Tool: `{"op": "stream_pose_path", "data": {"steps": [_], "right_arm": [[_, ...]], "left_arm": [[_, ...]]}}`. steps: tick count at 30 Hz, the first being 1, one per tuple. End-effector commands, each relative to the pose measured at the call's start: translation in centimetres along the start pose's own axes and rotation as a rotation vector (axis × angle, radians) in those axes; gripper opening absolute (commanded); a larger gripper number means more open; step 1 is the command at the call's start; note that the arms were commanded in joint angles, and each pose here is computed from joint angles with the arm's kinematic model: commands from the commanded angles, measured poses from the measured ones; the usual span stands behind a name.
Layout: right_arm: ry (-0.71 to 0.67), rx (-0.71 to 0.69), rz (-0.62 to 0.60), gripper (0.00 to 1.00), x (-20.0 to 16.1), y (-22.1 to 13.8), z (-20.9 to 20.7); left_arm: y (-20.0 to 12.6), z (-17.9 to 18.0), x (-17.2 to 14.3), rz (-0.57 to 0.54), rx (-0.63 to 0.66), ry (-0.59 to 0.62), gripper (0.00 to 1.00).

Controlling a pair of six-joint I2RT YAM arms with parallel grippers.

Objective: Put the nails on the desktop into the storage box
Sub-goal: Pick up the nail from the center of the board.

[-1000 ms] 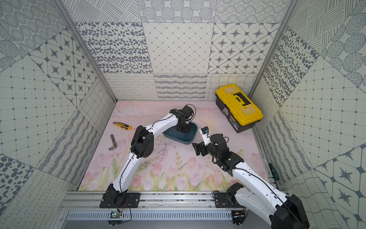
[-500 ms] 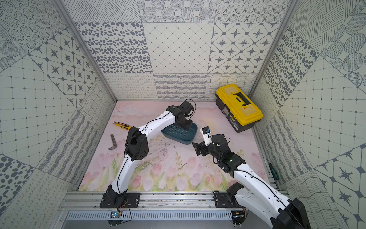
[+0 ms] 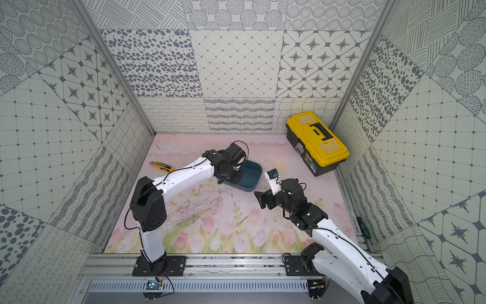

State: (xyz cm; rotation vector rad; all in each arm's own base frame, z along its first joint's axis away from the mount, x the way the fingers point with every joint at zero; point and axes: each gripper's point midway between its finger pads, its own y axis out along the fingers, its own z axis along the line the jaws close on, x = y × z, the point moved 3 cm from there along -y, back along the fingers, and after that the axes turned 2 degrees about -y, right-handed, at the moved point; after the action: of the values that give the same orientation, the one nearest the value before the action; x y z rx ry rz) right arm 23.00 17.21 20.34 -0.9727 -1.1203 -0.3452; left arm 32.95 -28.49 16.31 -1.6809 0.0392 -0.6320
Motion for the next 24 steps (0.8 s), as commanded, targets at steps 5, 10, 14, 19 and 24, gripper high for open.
{"op": "stream_pose_path", "data": {"steps": [5, 10, 14, 19, 24], "right_arm": [[0.057, 0.001, -0.039, 0.97, 0.4, -1.3, 0.7], [0.085, -0.008, -0.041, 0.97, -0.2, -2.1, 0.7], [0.085, -0.029, -0.044, 0.97, -0.3, -2.6, 0.3], [0.084, -0.039, -0.055, 0.97, -0.2, -3.0, 0.2], [0.091, -0.052, -0.073, 0.97, -0.1, -3.5, 0.0]], "left_arm": [[-1.4, -1.0, -4.9, -0.011, -0.025, -0.058, 0.26], [-1.7, -1.8, -7.4, 0.002, -0.036, -0.056, 0.32], [-1.5, -2.6, -8.9, 0.012, -0.044, -0.042, 0.35], [-1.0, -4.0, -10.4, 0.029, -0.088, -0.007, 0.40], [-0.1, -5.5, -11.5, 0.052, -0.144, 0.035, 0.43]]}}
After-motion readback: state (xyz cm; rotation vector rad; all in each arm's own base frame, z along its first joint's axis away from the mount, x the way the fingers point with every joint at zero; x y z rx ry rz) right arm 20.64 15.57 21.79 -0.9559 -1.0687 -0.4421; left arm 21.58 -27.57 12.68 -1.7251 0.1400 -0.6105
